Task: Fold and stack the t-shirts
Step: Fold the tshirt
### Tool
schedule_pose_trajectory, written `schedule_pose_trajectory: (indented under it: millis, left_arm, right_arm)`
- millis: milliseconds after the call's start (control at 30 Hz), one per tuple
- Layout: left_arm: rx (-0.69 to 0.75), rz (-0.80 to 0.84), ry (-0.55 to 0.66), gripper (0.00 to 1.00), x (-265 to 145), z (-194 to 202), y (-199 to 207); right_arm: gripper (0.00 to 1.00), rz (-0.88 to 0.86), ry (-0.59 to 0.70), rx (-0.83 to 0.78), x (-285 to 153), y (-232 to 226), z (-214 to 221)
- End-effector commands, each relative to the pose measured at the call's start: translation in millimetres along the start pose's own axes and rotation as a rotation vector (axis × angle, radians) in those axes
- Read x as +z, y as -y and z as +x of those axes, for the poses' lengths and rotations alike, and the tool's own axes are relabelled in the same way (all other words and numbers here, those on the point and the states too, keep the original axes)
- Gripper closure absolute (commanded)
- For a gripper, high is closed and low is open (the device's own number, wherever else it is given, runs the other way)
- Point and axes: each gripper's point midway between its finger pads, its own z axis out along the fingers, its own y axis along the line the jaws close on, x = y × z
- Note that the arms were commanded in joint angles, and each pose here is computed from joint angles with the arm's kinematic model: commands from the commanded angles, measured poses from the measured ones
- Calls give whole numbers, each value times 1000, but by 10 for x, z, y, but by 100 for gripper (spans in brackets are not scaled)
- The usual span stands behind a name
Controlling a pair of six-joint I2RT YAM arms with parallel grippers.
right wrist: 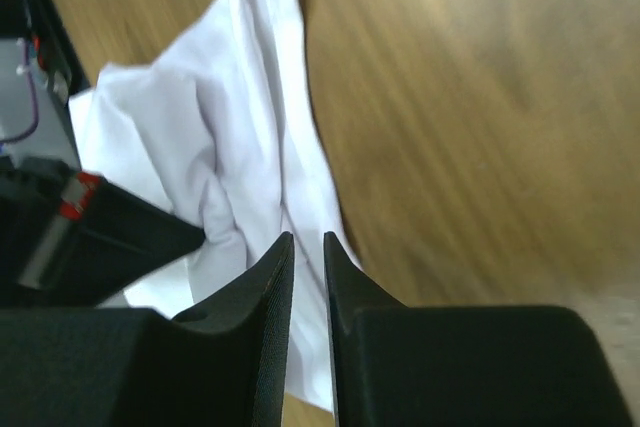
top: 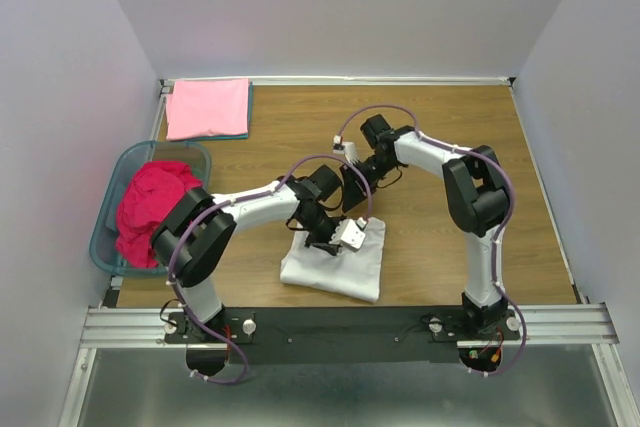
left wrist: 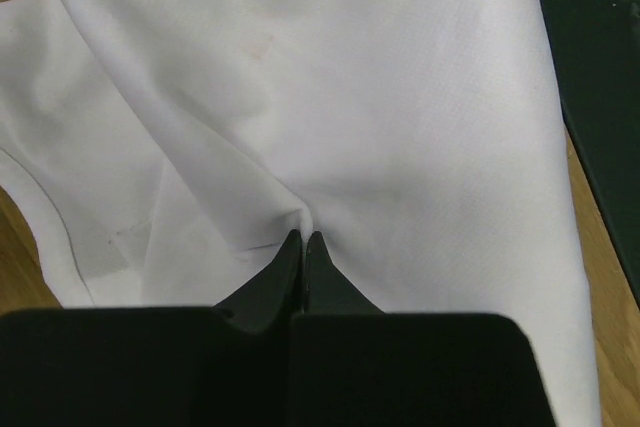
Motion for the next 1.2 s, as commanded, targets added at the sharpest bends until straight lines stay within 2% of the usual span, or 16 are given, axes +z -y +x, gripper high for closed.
schedule_pose_trajectory:
  millis: [0, 300, 667, 867, 967, 1000, 1067, 1167]
  left_arm:
    - [11, 25, 31, 100, -123, -165, 130]
    - [17, 19, 22, 100, -163, -205, 77]
    - [16, 18, 22, 100, -136, -184, 65]
    - [18, 21, 16, 100, -128, -171, 66]
    - [22, 16, 16, 100, -133, -179, 54]
    - [21, 15, 16, 100, -140, -178, 54]
    - [22, 11, 17, 100, -153, -189, 51]
    - [22, 7, 17, 100, -198, -231, 51]
  right_arm:
    - [76, -120, -80, 19, 103, -126, 364]
    - [77, -221, -130, 49, 223, -133, 524]
    - [77, -325, -101, 15, 176, -366, 356]
    - [79, -329, -156, 8, 313, -344, 453]
    - [88, -338, -188, 37, 431, -257, 571]
    - [95, -340, -196, 45, 464, -223, 600]
    - [99, -342, -218, 73, 542, -145, 676]
    - [99, -342, -238, 98, 622, -65, 744]
